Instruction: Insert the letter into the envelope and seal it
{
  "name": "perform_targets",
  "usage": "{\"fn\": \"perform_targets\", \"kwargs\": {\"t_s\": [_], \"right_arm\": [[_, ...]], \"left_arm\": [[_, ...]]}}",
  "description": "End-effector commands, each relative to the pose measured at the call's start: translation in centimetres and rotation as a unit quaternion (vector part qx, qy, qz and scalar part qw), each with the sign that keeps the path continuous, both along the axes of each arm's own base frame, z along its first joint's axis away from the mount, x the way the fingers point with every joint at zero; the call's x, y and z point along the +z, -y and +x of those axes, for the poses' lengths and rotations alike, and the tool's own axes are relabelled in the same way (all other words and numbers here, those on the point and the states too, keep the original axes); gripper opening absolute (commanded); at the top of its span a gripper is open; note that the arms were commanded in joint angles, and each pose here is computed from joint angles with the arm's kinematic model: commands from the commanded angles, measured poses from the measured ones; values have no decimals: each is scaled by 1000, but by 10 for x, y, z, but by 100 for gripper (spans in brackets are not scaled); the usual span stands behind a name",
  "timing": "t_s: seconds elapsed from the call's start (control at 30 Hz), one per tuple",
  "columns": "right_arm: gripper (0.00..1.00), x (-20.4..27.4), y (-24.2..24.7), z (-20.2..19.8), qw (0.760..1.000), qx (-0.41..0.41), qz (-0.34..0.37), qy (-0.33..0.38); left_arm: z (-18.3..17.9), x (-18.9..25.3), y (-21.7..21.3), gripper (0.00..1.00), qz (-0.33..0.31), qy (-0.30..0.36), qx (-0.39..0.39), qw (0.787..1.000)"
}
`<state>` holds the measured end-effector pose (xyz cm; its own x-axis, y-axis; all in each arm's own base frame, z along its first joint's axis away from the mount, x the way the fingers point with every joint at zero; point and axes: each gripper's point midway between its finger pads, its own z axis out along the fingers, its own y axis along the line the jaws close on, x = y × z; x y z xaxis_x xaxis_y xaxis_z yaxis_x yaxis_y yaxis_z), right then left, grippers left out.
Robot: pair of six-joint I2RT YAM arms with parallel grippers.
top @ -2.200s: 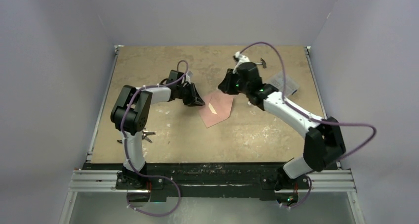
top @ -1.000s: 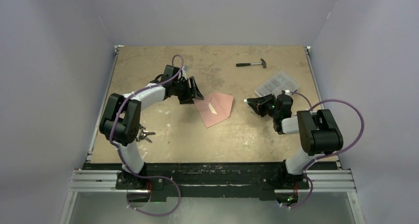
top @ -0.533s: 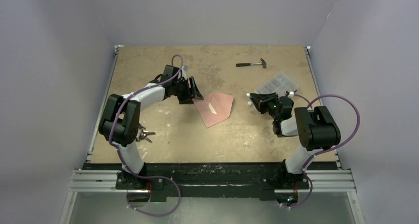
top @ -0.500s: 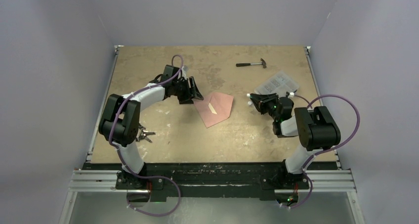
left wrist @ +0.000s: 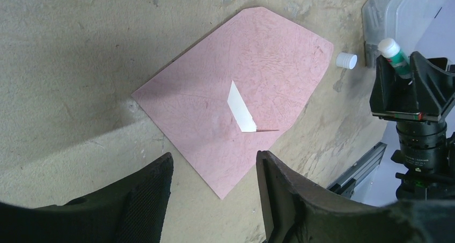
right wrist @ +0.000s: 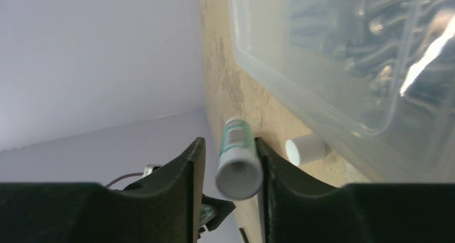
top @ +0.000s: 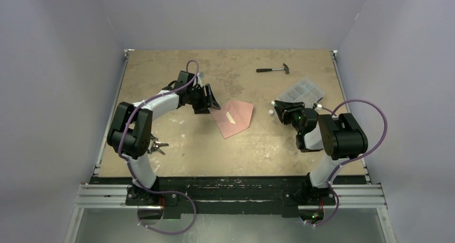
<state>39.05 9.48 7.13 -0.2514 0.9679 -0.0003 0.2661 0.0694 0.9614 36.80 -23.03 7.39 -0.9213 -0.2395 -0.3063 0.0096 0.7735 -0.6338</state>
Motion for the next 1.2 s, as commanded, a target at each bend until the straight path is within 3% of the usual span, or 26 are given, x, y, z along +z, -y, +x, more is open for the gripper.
{"fn": "perform_targets", "kwargs": {"t_s": [0.0, 0.17, 0.3, 0.5, 0.63, 0.83, 1.17], "right_arm": [[46, 13, 8, 0, 1000, -25, 13, 11], [53, 20, 7, 2, 1000, -18, -3, -2], [53, 25, 2, 1, 1000, -1, -5, 10], [46, 41, -7, 7, 997, 36, -43, 45], [42, 56, -17, 18, 986, 91, -119, 75], [25, 38, -35, 32, 963, 164, -212, 39], [20, -5, -71, 62, 927, 250, -279, -7]], "left_arm": [[12, 26, 1, 57, -9, 36, 0, 999], [14, 27, 2, 57, -10, 38, 0, 999], [13, 25, 2, 57, -10, 36, -1, 999], [10, 23, 0, 57, -6, 34, -1, 999], [8, 23, -4, 53, 2, 38, 3, 999], [3, 5, -16, 38, 34, 36, 10, 999], [25, -27, -7, 31, 36, 26, 16, 999]]}}
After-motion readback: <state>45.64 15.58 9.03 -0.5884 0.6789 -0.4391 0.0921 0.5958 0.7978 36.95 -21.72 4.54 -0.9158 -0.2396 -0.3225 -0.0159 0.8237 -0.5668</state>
